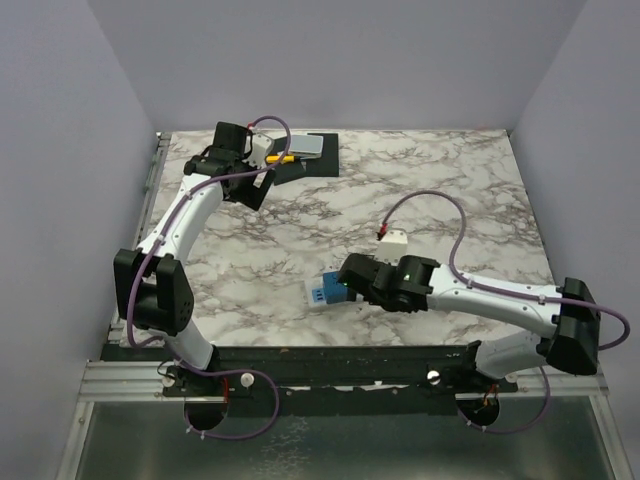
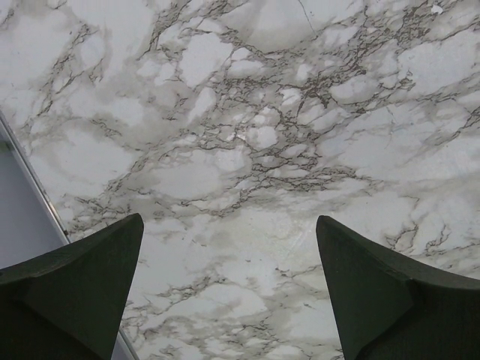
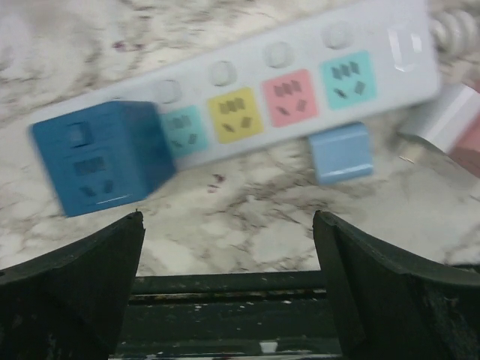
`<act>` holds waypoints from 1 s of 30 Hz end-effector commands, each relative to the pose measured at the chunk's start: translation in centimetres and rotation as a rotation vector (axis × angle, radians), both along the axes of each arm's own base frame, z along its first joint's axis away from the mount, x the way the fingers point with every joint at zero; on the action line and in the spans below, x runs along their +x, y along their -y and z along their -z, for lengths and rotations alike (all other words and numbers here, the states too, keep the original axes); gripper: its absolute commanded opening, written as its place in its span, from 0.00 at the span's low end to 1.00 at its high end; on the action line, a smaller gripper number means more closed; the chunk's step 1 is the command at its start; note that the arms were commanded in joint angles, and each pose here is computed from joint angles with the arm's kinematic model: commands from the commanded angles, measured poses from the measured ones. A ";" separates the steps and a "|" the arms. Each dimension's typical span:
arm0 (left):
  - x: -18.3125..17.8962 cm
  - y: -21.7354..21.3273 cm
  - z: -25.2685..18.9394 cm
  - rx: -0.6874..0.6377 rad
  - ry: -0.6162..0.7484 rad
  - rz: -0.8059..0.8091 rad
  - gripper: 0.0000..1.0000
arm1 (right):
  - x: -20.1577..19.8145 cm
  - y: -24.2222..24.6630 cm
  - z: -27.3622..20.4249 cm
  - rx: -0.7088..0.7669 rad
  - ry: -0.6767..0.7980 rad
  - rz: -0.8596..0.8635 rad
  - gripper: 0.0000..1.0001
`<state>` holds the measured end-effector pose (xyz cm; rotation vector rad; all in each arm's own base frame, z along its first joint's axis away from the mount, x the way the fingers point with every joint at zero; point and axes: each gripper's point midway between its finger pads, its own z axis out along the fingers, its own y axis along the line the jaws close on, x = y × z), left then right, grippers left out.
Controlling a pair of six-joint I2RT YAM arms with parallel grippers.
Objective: Insert the plug
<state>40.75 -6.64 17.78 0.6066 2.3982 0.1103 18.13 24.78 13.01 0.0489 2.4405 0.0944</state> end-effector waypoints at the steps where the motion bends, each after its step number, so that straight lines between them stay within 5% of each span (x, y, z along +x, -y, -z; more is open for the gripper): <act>1: 0.5 0.3 -0.7 -0.018 -0.002 0.003 0.99 | -3.3 10.1 2.5 -0.132 -0.141 0.325 1.00; 9: 0.3 2.1 -0.8 -0.041 -0.012 0.042 0.99 | -4.9 17.9 4.0 -0.006 -0.160 0.626 1.00; 22: -0.2 3.7 -0.2 -0.050 -0.033 0.072 0.99 | 1.7 19.2 3.1 -0.171 -0.107 0.637 1.00; 30: 0.0 3.7 -0.3 -0.037 -0.027 0.076 0.99 | 2.6 21.4 5.1 -0.094 -0.153 0.670 0.99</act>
